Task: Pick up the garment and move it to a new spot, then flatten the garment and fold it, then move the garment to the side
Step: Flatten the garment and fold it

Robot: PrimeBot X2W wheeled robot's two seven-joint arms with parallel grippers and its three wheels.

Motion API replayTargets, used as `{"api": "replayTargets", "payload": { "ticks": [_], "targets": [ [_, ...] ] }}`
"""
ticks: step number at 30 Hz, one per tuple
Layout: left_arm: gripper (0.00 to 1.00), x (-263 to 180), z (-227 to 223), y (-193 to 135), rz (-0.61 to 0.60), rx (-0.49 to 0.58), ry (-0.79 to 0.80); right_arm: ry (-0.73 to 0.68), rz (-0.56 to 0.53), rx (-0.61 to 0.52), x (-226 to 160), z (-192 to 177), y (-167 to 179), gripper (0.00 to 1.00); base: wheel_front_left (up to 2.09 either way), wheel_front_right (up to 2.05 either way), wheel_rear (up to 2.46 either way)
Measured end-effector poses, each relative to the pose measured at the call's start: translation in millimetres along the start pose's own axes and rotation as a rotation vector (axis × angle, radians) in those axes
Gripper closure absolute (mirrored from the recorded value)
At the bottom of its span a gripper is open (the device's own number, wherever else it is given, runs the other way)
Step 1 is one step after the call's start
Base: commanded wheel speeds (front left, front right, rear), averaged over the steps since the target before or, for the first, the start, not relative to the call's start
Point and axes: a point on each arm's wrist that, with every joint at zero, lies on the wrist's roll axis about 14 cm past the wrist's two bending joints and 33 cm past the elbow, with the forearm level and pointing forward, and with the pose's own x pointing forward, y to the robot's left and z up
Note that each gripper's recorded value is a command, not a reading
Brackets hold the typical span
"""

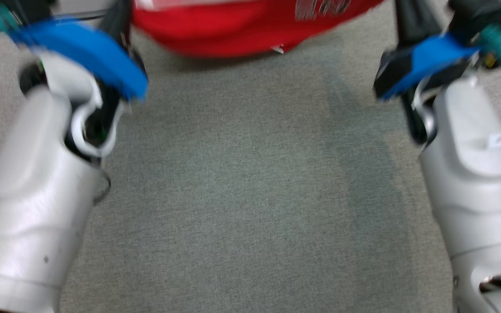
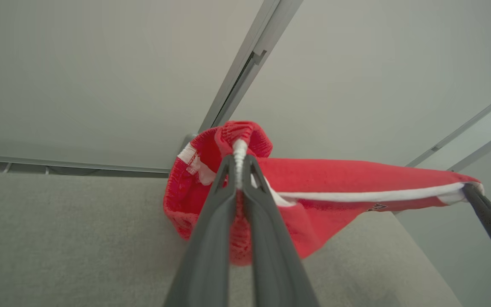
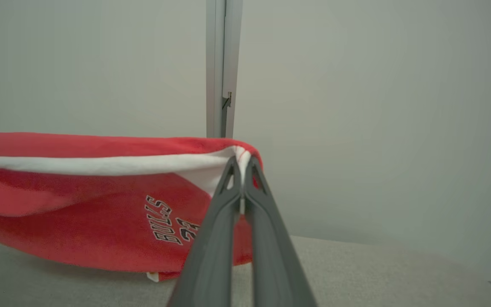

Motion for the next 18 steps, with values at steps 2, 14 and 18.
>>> {"api": "replayTargets", "payload": {
  "ticks": [2, 14, 18],
  "targets": [
    [1.0, -12.0, -52.0, 25.3, 0.044, -0.013, 0.126, 0.109, 0.018, 0.016, -14.3, -46.5, 9.5, 1.0, 0.0, 0.0, 0.0],
    [1.0, -78.7, -155.2, 30.2, 0.038, -0.136, 0.35, 0.172, 0.026, 0.118, -65.4, -89.1, 30.3, 1.0, 0.0, 0.0, 0.0],
    [1.0, -83.0, -133.3, 10.4, -0.012, -0.173, 0.254, 0.121, 0.0, 0.136, -79.2, -73.6, 25.1, 1.0, 0.0, 0.0, 0.0]
  ]
}}
